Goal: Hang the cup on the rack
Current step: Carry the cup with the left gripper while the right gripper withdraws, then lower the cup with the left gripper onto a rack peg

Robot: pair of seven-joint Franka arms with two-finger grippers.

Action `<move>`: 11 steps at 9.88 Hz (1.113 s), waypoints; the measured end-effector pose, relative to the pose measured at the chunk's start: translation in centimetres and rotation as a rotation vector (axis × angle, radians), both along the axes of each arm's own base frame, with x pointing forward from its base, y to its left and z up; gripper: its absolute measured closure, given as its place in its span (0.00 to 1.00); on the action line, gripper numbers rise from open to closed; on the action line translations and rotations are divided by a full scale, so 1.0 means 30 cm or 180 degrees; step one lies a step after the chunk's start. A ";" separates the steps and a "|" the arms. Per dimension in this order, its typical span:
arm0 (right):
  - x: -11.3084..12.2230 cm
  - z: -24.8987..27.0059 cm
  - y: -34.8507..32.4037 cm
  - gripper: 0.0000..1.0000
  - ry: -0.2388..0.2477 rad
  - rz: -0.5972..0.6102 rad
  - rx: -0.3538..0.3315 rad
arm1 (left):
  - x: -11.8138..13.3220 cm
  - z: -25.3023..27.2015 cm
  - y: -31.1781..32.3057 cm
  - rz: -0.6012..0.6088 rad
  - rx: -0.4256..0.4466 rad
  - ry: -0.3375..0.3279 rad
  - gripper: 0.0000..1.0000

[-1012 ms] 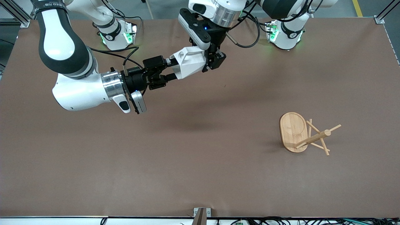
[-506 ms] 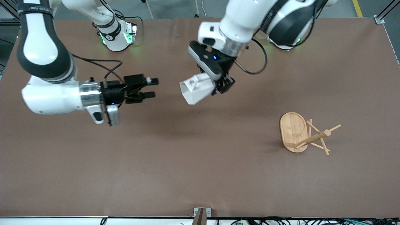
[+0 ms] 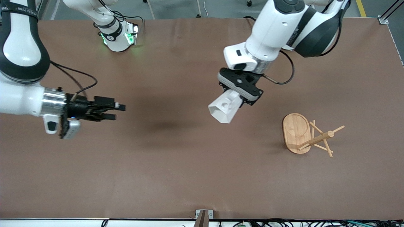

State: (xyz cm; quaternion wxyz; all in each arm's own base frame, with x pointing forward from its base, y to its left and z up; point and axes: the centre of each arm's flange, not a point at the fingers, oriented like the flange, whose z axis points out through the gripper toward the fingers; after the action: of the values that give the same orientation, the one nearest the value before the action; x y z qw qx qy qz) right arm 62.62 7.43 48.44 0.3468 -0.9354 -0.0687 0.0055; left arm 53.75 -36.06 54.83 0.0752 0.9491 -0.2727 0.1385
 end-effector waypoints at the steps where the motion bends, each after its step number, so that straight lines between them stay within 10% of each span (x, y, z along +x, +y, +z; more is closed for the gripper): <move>1: -0.002 0.014 -0.107 0.00 -0.0045 -0.0046 -0.0270 | 0.019 -0.014 0.063 0.0113 0.0015 -0.0026 0.31; 7: -0.024 0.291 -0.415 0.00 -0.0398 -0.0198 -0.1900 | 0.066 -0.179 0.411 0.0822 -0.0005 0.0197 0.31; 11: -0.177 0.478 -0.310 0.00 -0.0305 -0.0442 -0.2109 | 0.081 -0.334 0.605 0.1032 0.0134 0.0455 0.31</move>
State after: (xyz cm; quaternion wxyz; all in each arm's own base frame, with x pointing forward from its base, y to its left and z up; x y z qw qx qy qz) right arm 57.32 -1.86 62.78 0.0199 -0.9989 -0.0154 -0.0400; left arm 56.18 -17.92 44.81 0.0512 0.9894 -0.1129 0.0753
